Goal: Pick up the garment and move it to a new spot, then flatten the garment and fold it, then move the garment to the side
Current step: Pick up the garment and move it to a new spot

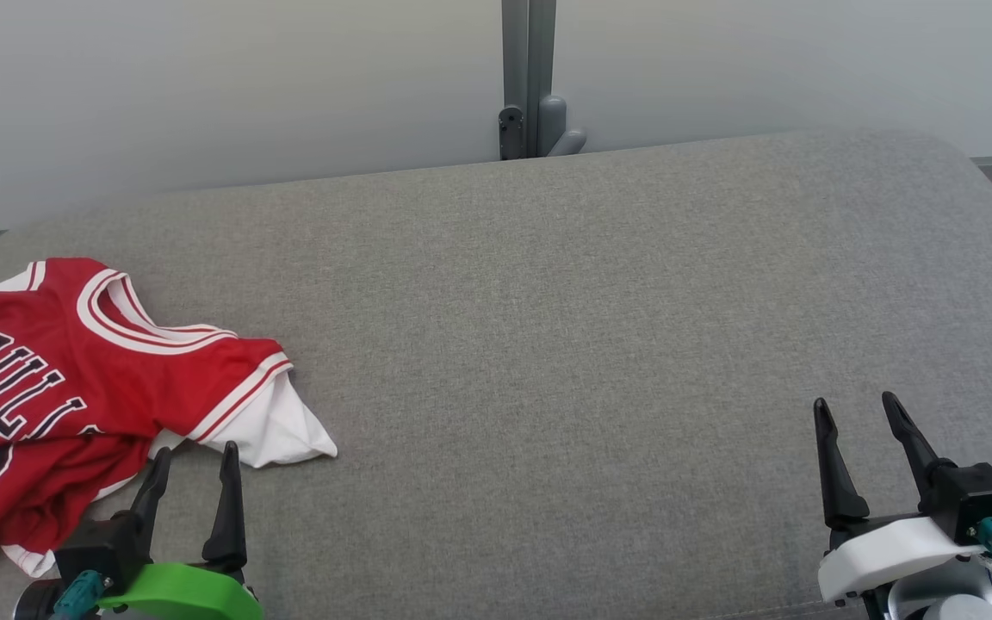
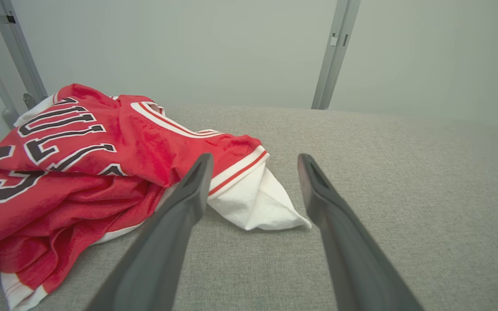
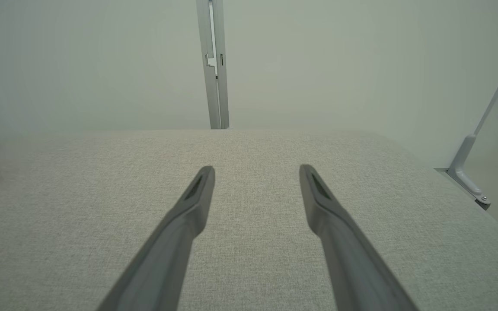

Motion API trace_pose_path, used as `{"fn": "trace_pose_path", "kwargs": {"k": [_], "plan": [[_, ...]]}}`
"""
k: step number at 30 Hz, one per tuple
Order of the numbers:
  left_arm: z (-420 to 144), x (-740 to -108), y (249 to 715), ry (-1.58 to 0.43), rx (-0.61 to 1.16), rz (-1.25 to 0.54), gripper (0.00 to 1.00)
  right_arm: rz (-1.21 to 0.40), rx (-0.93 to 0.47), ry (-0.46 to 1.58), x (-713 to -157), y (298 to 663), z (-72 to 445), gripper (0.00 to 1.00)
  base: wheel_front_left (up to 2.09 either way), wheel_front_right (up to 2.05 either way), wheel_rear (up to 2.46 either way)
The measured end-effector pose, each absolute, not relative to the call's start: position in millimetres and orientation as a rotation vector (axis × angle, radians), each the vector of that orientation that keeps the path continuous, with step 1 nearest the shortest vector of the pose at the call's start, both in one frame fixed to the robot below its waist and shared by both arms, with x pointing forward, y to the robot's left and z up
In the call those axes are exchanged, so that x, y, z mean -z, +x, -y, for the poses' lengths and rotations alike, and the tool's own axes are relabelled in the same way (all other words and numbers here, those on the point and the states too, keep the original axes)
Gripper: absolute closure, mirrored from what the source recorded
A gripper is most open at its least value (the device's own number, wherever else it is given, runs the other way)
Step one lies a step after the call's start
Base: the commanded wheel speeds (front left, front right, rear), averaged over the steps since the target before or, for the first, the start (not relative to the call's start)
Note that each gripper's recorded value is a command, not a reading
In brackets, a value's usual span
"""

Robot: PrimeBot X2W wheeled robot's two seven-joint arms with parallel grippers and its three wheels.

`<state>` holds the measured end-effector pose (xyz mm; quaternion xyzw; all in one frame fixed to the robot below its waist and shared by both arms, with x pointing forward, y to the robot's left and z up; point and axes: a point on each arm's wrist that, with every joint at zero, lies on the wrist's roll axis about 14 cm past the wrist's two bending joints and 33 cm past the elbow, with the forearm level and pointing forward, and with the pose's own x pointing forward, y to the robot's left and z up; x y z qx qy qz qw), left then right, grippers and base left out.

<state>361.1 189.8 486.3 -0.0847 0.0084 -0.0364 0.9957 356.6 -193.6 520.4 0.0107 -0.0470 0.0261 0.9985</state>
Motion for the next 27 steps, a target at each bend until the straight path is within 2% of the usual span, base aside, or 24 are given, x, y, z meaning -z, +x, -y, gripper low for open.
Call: {"fn": "trace_pose_path", "kwargs": {"k": [16, 27], "plan": [[-185.7, -487.1, 359.3, -0.058, 0.106, -0.003, 0.0, 0.111, -0.067, -0.09, -521.7, 351.1, 192.3, 0.0, 0.0, 0.0, 0.0], [-187.9, -488.1, 357.7, -0.057, 0.1, 0.001, 0.0, 0.115, -0.073, -0.093, -523.0, 351.6, 190.9, 0.0, 0.0, 0.0, 0.0]]}}
